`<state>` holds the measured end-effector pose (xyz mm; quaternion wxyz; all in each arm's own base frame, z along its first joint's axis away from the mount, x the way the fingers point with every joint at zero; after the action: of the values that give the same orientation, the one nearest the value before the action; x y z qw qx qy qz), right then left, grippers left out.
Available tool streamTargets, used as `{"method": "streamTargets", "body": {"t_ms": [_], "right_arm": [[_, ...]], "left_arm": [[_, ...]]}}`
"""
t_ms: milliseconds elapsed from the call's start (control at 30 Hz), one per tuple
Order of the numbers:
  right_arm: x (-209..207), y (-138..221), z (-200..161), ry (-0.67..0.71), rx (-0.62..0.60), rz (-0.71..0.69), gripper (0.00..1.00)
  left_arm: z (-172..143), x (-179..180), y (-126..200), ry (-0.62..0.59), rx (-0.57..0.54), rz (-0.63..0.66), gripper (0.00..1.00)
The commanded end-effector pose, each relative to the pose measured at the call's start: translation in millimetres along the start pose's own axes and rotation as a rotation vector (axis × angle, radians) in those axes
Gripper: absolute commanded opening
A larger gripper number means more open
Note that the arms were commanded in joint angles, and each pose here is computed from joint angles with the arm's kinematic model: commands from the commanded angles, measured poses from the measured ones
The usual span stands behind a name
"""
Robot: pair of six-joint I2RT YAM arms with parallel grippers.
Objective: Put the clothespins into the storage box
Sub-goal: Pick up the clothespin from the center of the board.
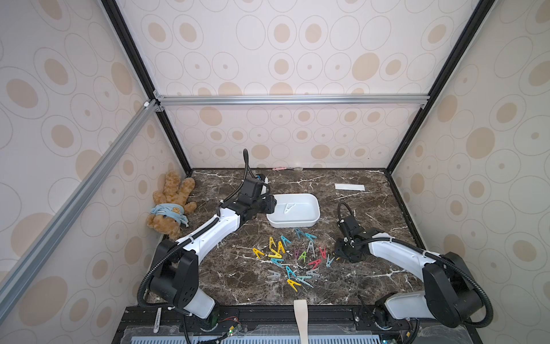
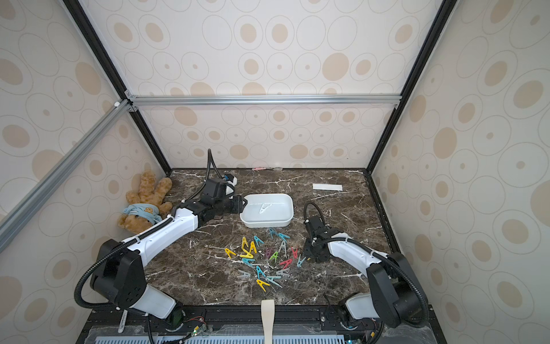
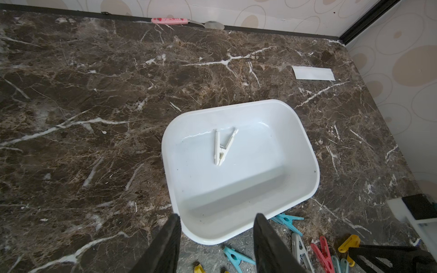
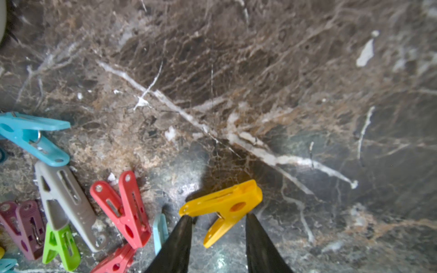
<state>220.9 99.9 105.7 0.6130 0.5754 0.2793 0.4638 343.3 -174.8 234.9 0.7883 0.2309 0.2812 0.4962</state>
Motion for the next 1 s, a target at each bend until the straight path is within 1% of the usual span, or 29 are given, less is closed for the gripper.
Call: {"method": "streamTargets", "body": {"t_ms": [0,233,333,433,733,800,967], "right_arm": [[0,-2,3,0.009,-0.002,-0.02,0.38],[-7,-4,-3,-0.007,0.002,-0.024,0.38],[-10,-4,-5,0.006,0.005,-0.034,0.37],[-13,-6,-7,0.019,0.014,-0.049,0.35],[-18,0,-10,0.082,0.017,-0.082,0.35],[-20,-1,-11,0.092,0.027,-0.093,0.3],[-22,-5,-13,0.087,0.016,-0.091,0.3]], "left_arm": [[7,2,11,0.01,-0.049,-0.005,0.5],[5,5,13,0.017,-0.053,0.0,0.5],[5,6,13,0.019,-0.053,-0.001,0.5],[5,6,13,0.022,-0.051,-0.002,0.5],[4,7,14,0.037,-0.053,-0.003,0.5],[3,7,14,0.041,-0.049,-0.005,0.5],[3,6,13,0.048,-0.048,-0.01,0.5]]}}
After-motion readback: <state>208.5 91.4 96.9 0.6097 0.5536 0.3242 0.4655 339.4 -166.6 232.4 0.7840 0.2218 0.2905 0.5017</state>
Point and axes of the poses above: each gripper's point midway between its finger pads, its own y axis back along the fingers, its own x axis along the line the jaws close on, z = x × y, the point moved 8 cm from there along y, back along the fingers, and after that the axes turned 7 degrees about -y, right-handed, at the moved point
